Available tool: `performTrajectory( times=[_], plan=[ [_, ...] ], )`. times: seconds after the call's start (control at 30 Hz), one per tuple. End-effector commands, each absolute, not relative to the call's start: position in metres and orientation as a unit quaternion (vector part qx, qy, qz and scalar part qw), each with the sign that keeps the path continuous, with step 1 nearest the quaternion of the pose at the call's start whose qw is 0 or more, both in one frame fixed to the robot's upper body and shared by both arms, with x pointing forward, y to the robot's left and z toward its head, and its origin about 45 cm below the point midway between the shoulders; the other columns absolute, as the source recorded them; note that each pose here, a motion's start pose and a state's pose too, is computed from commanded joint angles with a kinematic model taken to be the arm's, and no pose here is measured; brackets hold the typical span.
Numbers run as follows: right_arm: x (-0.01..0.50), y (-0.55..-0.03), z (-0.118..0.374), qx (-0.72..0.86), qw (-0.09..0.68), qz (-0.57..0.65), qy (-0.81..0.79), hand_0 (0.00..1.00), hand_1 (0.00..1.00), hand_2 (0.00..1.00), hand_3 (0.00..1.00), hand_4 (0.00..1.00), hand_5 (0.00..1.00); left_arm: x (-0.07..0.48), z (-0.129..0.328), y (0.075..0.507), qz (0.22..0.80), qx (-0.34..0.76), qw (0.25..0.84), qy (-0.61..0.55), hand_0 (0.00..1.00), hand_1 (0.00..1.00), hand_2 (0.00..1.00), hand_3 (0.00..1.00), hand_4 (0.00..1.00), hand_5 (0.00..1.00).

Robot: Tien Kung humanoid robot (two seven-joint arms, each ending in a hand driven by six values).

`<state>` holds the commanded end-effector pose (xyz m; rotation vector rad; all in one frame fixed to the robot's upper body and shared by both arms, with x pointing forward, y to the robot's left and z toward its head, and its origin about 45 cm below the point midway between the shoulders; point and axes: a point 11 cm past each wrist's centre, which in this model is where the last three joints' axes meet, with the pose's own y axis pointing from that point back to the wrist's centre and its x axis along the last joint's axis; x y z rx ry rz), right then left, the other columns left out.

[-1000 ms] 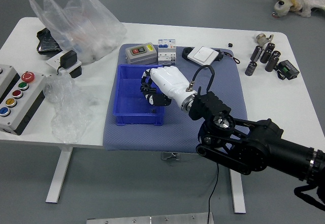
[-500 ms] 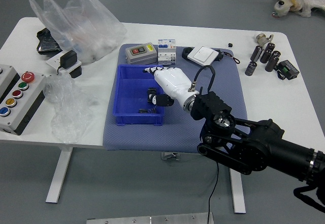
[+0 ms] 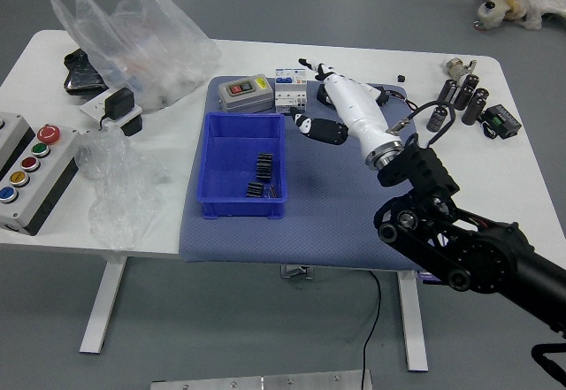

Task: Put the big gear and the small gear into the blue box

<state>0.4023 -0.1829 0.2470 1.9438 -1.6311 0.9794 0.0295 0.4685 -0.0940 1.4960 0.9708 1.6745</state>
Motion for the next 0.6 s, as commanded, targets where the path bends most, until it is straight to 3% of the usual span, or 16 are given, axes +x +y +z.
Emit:
performTrajectory(
  times=[0.03,0.2,0.23,0.6],
  plan=[
    [0.401,-0.193,0.251,0.7,0.188,0.336,-0.602,0.72,0.77,0.811,0.823,0.697,0.325,0.029,-0.094,0.469,0.644,0.575,0.341,0.373,0.62,0.518,0.517,0.659,0.696,0.276],
    [0.392,-0.241,0.255,0.7,0.112,0.261,-0.655,0.72,0.77,0.811,0.823,0.697,0.325,0.03,-0.093,0.469,0.645,0.574,0.341,0.371,0.62,0.518,0.517,0.659,0.696,0.276],
    [0.39,-0.251,0.254,0.698,0.099,0.246,-0.665,0.715,0.739,0.772,0.739,0.718,0.399,0.031,-0.093,0.47,0.645,0.574,0.342,0.371,0.62,0.519,0.517,0.66,0.697,0.275],
    [0.35,-0.355,0.21,0.632,-0.036,0.059,-0.772,0.719,0.736,0.767,0.731,0.738,0.441,0.049,-0.094,0.465,0.652,0.559,0.379,0.344,0.621,0.519,0.517,0.661,0.696,0.275]
  ],
)
